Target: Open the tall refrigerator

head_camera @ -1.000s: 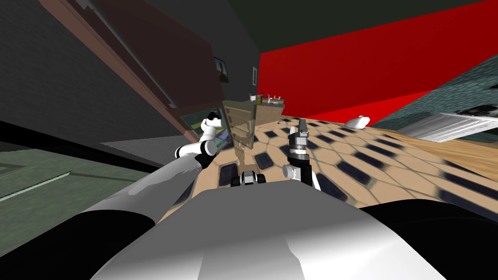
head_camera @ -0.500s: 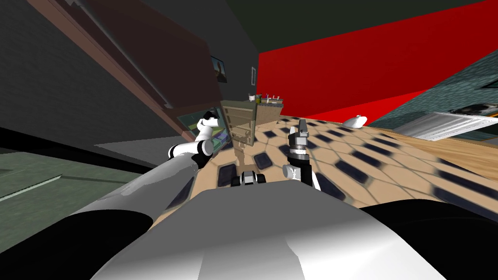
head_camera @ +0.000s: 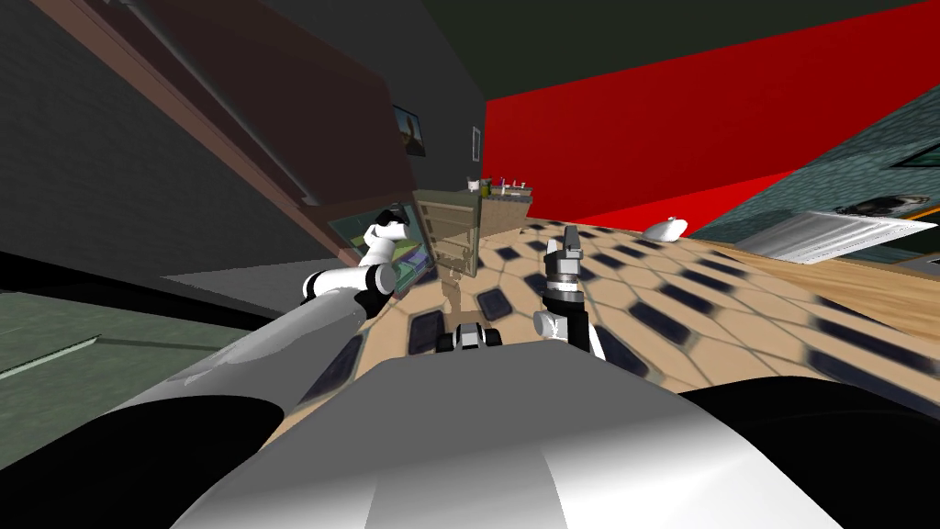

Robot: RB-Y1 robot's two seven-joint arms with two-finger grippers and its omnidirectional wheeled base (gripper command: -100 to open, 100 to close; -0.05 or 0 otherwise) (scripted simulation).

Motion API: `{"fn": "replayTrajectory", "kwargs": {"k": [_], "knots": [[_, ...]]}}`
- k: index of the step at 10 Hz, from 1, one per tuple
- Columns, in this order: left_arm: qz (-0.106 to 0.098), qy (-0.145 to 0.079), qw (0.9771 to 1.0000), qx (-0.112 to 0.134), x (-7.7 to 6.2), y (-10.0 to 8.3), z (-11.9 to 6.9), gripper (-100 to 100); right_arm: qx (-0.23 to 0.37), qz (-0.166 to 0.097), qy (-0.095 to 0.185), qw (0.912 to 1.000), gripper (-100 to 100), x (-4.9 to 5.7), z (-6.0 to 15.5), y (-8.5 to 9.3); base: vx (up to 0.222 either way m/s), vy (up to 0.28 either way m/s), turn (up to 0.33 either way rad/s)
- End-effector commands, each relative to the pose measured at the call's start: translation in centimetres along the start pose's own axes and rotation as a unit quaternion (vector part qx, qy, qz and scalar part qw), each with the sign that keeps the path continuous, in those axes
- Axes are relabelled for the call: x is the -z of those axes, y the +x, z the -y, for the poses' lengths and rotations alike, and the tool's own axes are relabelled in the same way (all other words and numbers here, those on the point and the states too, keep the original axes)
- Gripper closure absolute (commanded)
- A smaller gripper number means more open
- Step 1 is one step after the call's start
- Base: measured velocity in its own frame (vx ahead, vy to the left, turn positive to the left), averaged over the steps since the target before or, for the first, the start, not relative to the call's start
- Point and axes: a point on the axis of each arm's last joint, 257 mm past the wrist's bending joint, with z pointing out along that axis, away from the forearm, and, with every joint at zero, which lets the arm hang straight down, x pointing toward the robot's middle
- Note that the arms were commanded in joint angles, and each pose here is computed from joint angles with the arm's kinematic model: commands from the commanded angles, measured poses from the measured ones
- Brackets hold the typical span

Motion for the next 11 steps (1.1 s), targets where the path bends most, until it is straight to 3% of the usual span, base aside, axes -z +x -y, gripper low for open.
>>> {"fn": "replayTrajectory", "kwargs": {"k": [1, 2, 3, 4, 5, 6, 8, 9, 11], "knots": [[-0.001, 0.001, 1.0, 0.009, 0.2, -0.5, -0.1, -100, 0.0, 0.0, 0.0, 1.0, 0, 0.0, 0.0, 0.0, 0.006, -0.017, 0.003], [0.004, 0.0, 1.0, -0.003, 0.2, -1.9, -0.1, -100, 0.0, 0.0, 0.0, 1.0, 0, 0.0, 0.0, 0.0, 0.006, -0.036, -0.035], [0.002, 0.0, 1.0, 0.008, 0.2, -1.8, -0.1, -100, 0.0, 0.0, 0.0, 1.0, 0, 0.0, 0.0, 0.0, 0.008, -0.036, -0.017], [0.007, -0.001, 1.0, -0.006, 0.3, -3.3, -0.2, -100, 0.0, 0.0, 0.0, 1.0, 0, 0.0, 0.0, 0.0, 0.02, -0.046, -0.05], [0.005, -0.001, 1.0, 0.007, 0.3, -3.2, -0.2, -100, 0.0, 0.0, 0.0, 1.0, 0, 0.0, 0.0, 0.0, 0.016, -0.043, -0.011], [0.011, -0.003, 0.9999, -0.012, 0.3, -4.7, -0.3, -100, 0.0, 0.0, 0.0, 1.0, 0, 0.0, 0.0, 0.0, 0.015, -0.048, -0.034], [0.009, -0.003, 0.9999, 0.006, 0.3, -4.6, -0.3, -100, 0.0, 0.0, 0.0, 1.0, 0, 0.0, 0.0, 0.0, 0.009, -0.032, -0.006], [0.009, -0.004, 1.0, 0.002, 0.4, -4.5, -0.3, -100, 0.0, 0.0, 0.0, 1.0, 0, 0.0, 0.0, 0.0, 0.002, -0.007, 0.0], [0.012, -0.003, 0.9999, 0.002, 0.0, -5.1, 2.5, -100, 0.0, 0.0, 0.0, 1.0, 0, 0.0, 0.0, 0.0, -0.009, -0.007, -0.028]]}}
